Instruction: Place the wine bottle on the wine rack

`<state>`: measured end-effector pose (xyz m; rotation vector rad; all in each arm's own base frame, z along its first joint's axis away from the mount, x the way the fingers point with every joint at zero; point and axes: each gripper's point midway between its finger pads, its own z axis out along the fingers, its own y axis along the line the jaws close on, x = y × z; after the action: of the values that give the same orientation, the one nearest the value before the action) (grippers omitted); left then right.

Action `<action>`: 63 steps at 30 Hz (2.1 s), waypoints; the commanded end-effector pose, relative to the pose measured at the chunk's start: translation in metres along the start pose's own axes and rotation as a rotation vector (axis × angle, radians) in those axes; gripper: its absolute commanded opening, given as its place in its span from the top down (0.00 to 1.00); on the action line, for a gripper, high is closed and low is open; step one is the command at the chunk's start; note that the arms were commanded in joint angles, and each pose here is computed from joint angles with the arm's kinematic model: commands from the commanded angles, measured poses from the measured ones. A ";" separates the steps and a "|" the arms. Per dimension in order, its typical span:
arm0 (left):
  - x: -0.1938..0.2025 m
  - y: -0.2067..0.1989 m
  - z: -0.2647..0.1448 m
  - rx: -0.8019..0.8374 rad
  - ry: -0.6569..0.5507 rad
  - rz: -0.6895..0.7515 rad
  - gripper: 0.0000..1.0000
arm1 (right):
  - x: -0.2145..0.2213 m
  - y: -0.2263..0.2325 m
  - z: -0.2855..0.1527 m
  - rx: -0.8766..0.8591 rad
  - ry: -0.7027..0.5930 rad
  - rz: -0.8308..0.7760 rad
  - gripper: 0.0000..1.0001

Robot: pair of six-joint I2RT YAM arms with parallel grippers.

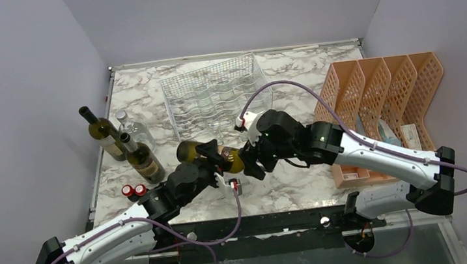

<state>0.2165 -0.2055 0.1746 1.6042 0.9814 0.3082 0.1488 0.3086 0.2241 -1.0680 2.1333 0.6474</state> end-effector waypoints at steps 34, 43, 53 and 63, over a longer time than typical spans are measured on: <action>-0.021 0.038 -0.012 -0.158 -0.101 0.013 1.00 | 0.038 0.002 0.046 -0.058 0.220 -0.054 0.84; -0.022 0.034 -0.012 -0.152 -0.114 -0.022 0.35 | 0.024 -0.006 0.034 -0.009 0.146 -0.057 0.99; -0.024 0.025 -0.010 -0.098 -0.124 -0.022 0.01 | 0.014 -0.022 0.021 0.097 0.065 -0.002 0.99; -0.041 0.075 -0.034 -0.230 -0.190 -0.291 0.01 | 0.006 -0.039 0.001 0.219 -0.046 0.123 0.99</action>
<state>0.2044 -0.2105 0.2020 1.4860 0.9402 0.2061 0.1597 0.2800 0.1757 -1.0150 2.2982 0.4204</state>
